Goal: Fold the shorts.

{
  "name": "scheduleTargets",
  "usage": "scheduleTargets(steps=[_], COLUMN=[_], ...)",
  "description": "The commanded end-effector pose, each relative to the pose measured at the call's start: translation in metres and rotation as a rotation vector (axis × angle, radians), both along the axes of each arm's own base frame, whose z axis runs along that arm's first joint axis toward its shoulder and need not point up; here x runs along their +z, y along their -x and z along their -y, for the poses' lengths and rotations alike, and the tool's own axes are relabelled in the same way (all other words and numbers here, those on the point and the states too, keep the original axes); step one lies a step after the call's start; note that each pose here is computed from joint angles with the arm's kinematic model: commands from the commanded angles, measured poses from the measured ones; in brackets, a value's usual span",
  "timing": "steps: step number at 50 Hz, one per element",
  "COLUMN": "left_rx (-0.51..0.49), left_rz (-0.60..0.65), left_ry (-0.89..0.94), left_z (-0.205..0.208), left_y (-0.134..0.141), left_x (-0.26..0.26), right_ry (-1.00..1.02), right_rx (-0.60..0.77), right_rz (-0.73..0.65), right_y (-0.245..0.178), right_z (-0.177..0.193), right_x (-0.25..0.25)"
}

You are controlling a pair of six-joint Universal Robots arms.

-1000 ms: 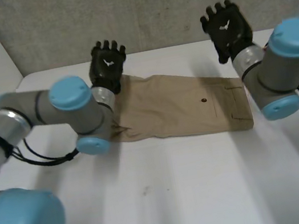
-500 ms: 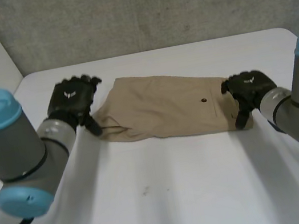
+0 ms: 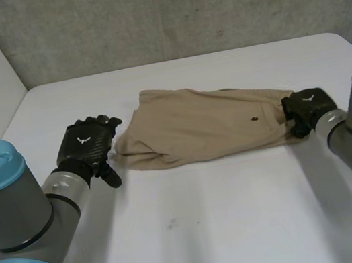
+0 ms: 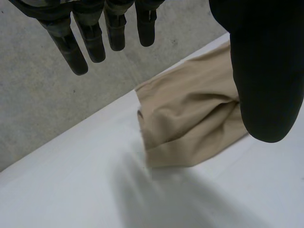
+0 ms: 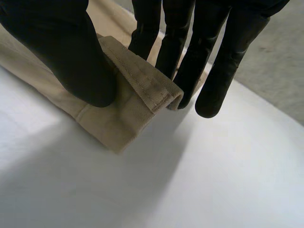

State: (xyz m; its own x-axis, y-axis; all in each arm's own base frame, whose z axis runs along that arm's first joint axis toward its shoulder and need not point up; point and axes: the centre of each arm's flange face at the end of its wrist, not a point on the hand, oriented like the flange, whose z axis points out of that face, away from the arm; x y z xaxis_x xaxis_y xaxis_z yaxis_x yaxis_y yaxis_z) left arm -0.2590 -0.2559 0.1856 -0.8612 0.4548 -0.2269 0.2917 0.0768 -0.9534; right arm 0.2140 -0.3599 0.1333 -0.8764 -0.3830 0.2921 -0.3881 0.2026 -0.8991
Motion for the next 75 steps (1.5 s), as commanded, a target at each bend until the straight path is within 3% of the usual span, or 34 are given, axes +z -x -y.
scheduleTargets(steps=[1,7,10,17,23,26,31,37,42,46,56,66,75], left_rx=[0.004,0.022,0.023,0.021,0.015,0.009,-0.047,-0.075,-0.134,-0.171,-0.233,-0.145,-0.160], left_rz=[-0.012,-0.021,-0.024,-0.061,-0.119,-0.131,-0.158,-0.146,-0.106,-0.084,-0.042,0.060,0.141], left_ry=[0.026,0.049,0.056,0.133,0.258,0.285,0.321,0.288,0.192,0.114,-0.080,-0.200,-0.237], left_z=[-0.003,-0.003,-0.003,0.008,0.024,0.030,0.039,0.057,0.063,0.064,0.058,0.059,0.048], left_y=[-0.003,-0.010,-0.010,-0.004,0.006,0.012,0.043,0.064,0.096,0.117,0.137,0.119,0.116], left_x=[0.011,0.020,0.022,0.039,0.066,0.073,0.080,0.077,0.060,0.036,-0.026,-0.055,-0.058], right_ry=[0.073,0.233,0.306,0.553,0.679,0.620,0.537,0.502,0.413,0.283,-0.004,-0.171,-0.196], right_rx=[-0.014,0.033,0.079,0.290,0.674,0.786,0.827,0.731,0.429,0.331,0.256,0.173,0.187], right_rz=[-0.173,-0.484,-0.531,-0.457,-0.337,-0.321,-0.312,-0.200,0.162,0.325,0.251,0.190,0.137], right_y=[0.029,0.044,0.027,-0.066,-0.161,-0.175,-0.172,-0.163,-0.131,-0.121,-0.107,-0.085,-0.082], right_z=[0.003,0.018,0.019,-0.004,-0.074,-0.095,-0.105,-0.093,-0.057,-0.037,-0.009,0.002,-0.002], right_x=[0.030,0.062,0.075,0.099,0.066,0.036,0.015,0.039,0.104,0.099,0.040,-0.003,-0.003])
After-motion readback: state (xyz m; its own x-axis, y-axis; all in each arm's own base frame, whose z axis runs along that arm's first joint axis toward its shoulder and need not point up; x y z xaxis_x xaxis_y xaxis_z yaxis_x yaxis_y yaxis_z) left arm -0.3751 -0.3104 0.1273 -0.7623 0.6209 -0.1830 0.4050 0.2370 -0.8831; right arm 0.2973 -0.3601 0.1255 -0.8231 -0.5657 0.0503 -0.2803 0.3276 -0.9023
